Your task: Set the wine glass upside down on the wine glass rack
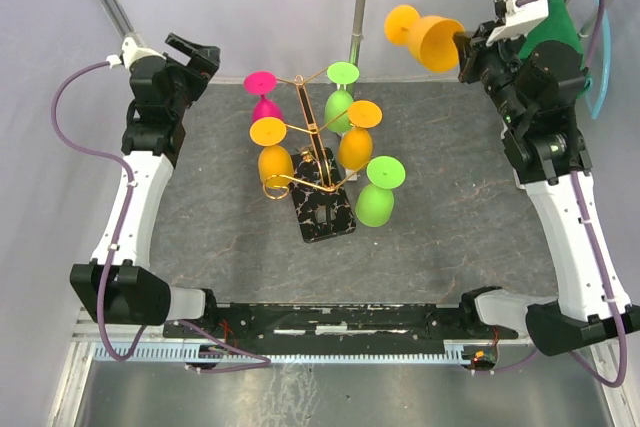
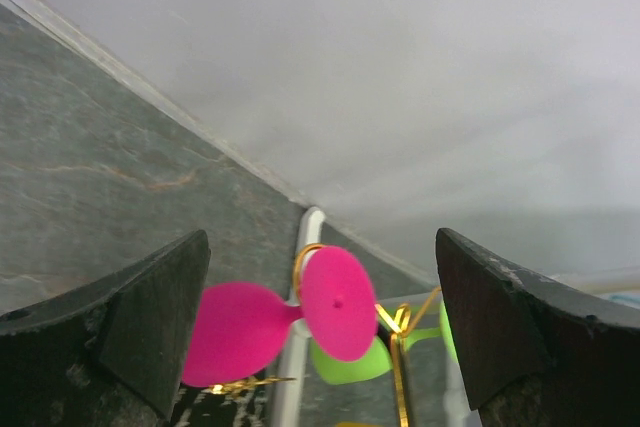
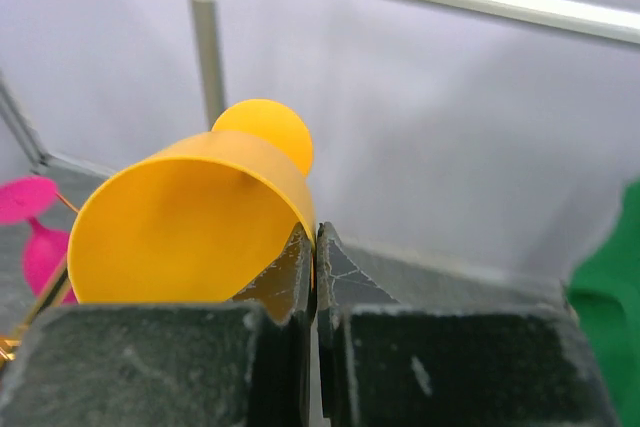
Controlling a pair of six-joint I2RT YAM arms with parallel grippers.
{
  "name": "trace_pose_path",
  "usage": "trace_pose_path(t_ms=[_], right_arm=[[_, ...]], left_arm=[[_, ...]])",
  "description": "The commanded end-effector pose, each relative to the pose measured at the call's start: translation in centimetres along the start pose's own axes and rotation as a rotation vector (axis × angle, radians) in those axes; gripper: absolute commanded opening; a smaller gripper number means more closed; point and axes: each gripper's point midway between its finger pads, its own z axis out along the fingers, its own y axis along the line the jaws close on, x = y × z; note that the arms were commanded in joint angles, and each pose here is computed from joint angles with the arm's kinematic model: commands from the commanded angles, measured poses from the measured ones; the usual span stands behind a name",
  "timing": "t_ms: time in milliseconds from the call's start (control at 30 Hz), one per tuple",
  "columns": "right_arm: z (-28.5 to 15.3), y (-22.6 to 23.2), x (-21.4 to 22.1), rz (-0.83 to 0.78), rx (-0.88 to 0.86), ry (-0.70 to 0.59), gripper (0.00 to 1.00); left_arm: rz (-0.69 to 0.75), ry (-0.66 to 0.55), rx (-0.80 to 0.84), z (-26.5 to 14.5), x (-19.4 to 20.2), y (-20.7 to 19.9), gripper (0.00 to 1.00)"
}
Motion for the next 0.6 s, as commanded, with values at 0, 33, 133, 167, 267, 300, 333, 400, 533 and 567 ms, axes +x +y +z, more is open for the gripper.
trace_pose_path(t_ms=[0,33,133,167,267,300,333,400,533,567], right_arm=[[2.6,4.5,-4.3,0.008,-0.194,-0.254,0.01],[3.0,5.5,-4.4,-0.005,-0.221,-0.273,0.01],[4.6,8.5,-3.9,-0.07,-0.273,-0.32,0.01],[5.1,9.3,-3.6,-0.085,-0.279,-0.331,0.01],[6.4,11.8,-3.3,-0.095,-0.296,-0.402,0.01],[6.8,12.4,-3.0,-0.086,-0.297,-0.417,0.01],[7.2,13.0,-2.9,-0.077,-0.303,-0.435,0.01],[7.8,14.3,-2.5,-0.059,-0.316,-0.458,0.01],[9.1,17.0,-1.4,-0.037,-0.347,-0.488,0.01],[9.4,17.6,-1.2,-0.036,-0.353,-0.496,0.01]], left_arm=[[-0.235,-0.037,0.047,-0.9,-2.8,-3.7,0.99],[-0.265,-0.034,0.054,-1.0,-2.9,-4.1,0.99],[-0.361,-0.024,0.078,-1.4,-3.3,-5.3,0.99],[-0.391,-0.017,0.085,-1.5,-3.3,-5.6,0.99],[-0.469,0.004,0.102,-1.8,-3.2,-6.2,0.99],[-0.495,0.01,0.108,-1.9,-3.1,-6.3,0.99],[-0.523,0.015,0.11,-2.0,-3.0,-6.3,1.0],[-0.578,0.025,0.118,-2.0,-2.6,-6.1,0.98],[-0.632,0.06,0.136,-1.9,-1.8,-6.2,0.97],[-0.638,0.071,0.141,-1.8,-1.6,-6.3,0.97]])
